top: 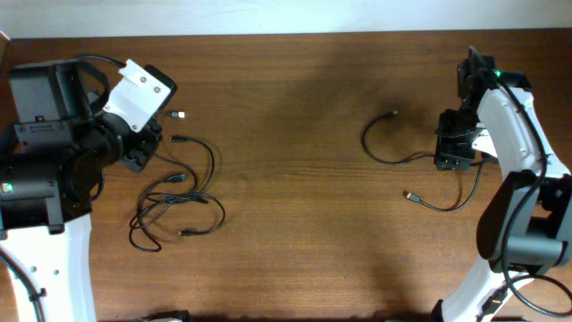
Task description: Untangle cables
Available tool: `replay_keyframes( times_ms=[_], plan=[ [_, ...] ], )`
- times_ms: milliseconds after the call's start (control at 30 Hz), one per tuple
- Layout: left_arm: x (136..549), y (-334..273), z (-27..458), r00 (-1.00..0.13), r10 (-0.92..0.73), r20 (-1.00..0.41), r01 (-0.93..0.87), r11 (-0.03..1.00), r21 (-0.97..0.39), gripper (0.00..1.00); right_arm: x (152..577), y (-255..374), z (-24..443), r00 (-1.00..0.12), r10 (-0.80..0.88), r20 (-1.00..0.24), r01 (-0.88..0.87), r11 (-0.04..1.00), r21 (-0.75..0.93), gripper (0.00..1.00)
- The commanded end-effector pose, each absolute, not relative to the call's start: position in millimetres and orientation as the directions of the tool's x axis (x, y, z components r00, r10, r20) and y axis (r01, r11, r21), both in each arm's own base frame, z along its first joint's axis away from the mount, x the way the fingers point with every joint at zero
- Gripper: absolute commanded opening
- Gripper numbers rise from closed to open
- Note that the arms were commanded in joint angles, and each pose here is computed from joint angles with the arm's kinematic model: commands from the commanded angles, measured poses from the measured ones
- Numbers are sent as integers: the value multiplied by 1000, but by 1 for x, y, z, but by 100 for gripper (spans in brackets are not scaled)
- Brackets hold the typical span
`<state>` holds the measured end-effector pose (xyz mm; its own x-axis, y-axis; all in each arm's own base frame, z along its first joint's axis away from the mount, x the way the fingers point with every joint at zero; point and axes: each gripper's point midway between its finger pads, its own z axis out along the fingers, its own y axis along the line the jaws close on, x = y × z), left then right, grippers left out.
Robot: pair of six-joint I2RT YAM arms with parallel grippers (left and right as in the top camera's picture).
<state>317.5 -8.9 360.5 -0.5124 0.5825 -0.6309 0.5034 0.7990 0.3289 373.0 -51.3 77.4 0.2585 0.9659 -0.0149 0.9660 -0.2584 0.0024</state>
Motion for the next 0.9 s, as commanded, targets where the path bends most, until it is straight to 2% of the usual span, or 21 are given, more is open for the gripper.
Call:
replay_keyframes(
  times_ms=[0,500,733,867],
  plan=[
    [315,-10,363,-505,584,-635,503,797,334,13,367,-61,63,266,961,-71,963,-269,-35,75],
    [314,-10,362,-505,589,-631,507,794,335,15,360,-78,40,243,952,-186,960,-263,-93,74],
    [314,-10,362,-507,589,-630,508,794,334,15,361,-80,23,237,951,-199,958,-262,-112,73],
    [314,-10,362,-507,589,-630,508,794,334,16,359,-76,10,233,955,-184,954,-261,-145,65]
  ],
)
